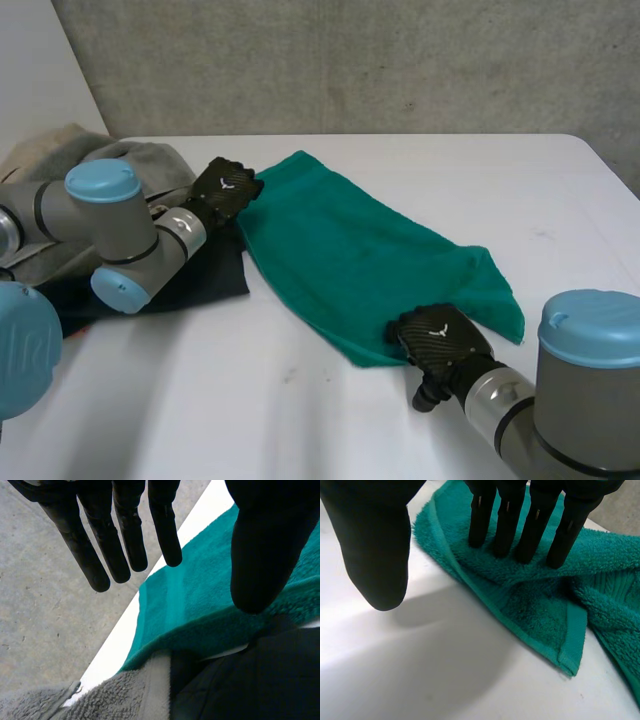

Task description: Fold the laundry.

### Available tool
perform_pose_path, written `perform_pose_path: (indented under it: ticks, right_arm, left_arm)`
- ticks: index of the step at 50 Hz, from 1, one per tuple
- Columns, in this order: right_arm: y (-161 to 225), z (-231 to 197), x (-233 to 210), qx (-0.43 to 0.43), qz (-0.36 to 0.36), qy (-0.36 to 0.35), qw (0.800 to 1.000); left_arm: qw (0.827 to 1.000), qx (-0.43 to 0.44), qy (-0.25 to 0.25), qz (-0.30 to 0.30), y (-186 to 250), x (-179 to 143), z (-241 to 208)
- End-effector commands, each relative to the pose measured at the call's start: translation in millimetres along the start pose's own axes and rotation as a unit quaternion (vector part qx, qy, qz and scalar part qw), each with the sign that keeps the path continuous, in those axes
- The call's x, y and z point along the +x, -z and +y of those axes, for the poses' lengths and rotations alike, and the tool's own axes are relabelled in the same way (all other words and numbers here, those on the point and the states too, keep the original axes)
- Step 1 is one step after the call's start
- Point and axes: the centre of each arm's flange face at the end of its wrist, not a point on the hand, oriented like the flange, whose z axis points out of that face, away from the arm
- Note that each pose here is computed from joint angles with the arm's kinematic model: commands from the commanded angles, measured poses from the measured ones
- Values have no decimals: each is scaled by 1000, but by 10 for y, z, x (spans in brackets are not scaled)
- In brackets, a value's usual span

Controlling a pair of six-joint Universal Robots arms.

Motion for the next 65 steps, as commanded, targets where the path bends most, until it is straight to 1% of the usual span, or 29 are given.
perform_pose_path:
  ticks: [1, 9, 14, 17, 18, 19, 21, 22, 25, 26, 29, 32, 37, 41, 44, 49, 52, 54, 55, 57, 58, 61, 62, 65]
  right_arm:
    - [-196, 0, 64, 3, 19, 6, 1000]
    - [-376, -11, 175, -1, 46, 44, 998]
    - [-390, -95, 238, 10, 65, 45, 997]
    - [-336, -256, 282, 34, 75, 49, 995]
    - [-297, -339, 307, 46, 80, 50, 994]
    - [-211, -520, 357, 73, 91, 53, 992]
    - [-126, -679, 391, 95, 97, 56, 989]
    - [-50, -806, 424, 107, 102, 58, 987]
    - [52, -933, 456, 105, 101, 61, 987]
    - [124, -1015, 472, 102, 99, 59, 988]
    - [289, -1161, 472, 99, 85, 58, 990]
    - [403, -1257, 461, 103, 76, 60, 990]
    - [682, -1516, 445, 153, 71, 66, 983]
    - [869, -1665, 457, 188, 78, 65, 977]
    - [1004, -1750, 461, 210, 81, 60, 972]
    - [1161, -1780, 454, 221, 82, 50, 971]
    - [1161, -1726, 471, 206, 84, 44, 974]
    - [1155, -1686, 459, 197, 80, 43, 976]
    - [1145, -1644, 450, 188, 79, 46, 978]
    - [1135, -1612, 447, 179, 77, 47, 980]
    - [1113, -1589, 474, 171, 80, 46, 981]
    - [1066, -1539, 603, 150, 100, 44, 983]
    - [1012, -1491, 735, 133, 117, 48, 983]
    - [868, -1380, 935, 98, 140, 58, 984]
  left_arm:
    - [1000, -3, 3, 6, 148, 8, -134]
    - [1000, -5, 5, 8, 275, 7, -254]
    - [1000, -13, 12, 12, 305, 39, -216]
    - [999, -21, 34, 11, 343, 43, -220]
    - [999, -23, 42, 10, 358, 45, -222]
    - [998, -24, 62, 9, 388, 42, -243]
    - [996, -27, 83, 11, 420, 60, -251]
    - [994, -29, 104, 12, 444, 71, -254]
    - [991, -31, 131, 13, 464, 88, -256]
    - [988, -30, 149, 15, 468, 109, -265]
    - [983, -30, 179, 23, 473, 188, -295]
    - [981, -27, 191, 28, 469, 226, -324]
    - [977, -34, 206, 38, 446, 317, -254]
    - [977, -30, 205, 59, 410, 510, -291]
    - [977, -23, 202, 65, 358, 583, -314]
    - [978, 1, 200, 64, 232, 658, -370]
    - [978, 19, 203, 46, 138, 626, -387]
    - [979, 19, 203, 23, 113, 575, -381]
    - [980, 15, 200, -6, 111, 531, -383]
    - [980, 6, 196, -37, 128, 475, -389]
    - [979, -2, 196, -59, 169, 442, -408]
    - [977, -5, 194, -87, 314, 304, -541]
    - [977, 9, 189, -94, 453, 199, -723]
    - [978, 30, 179, -99, 679, 82, -982]
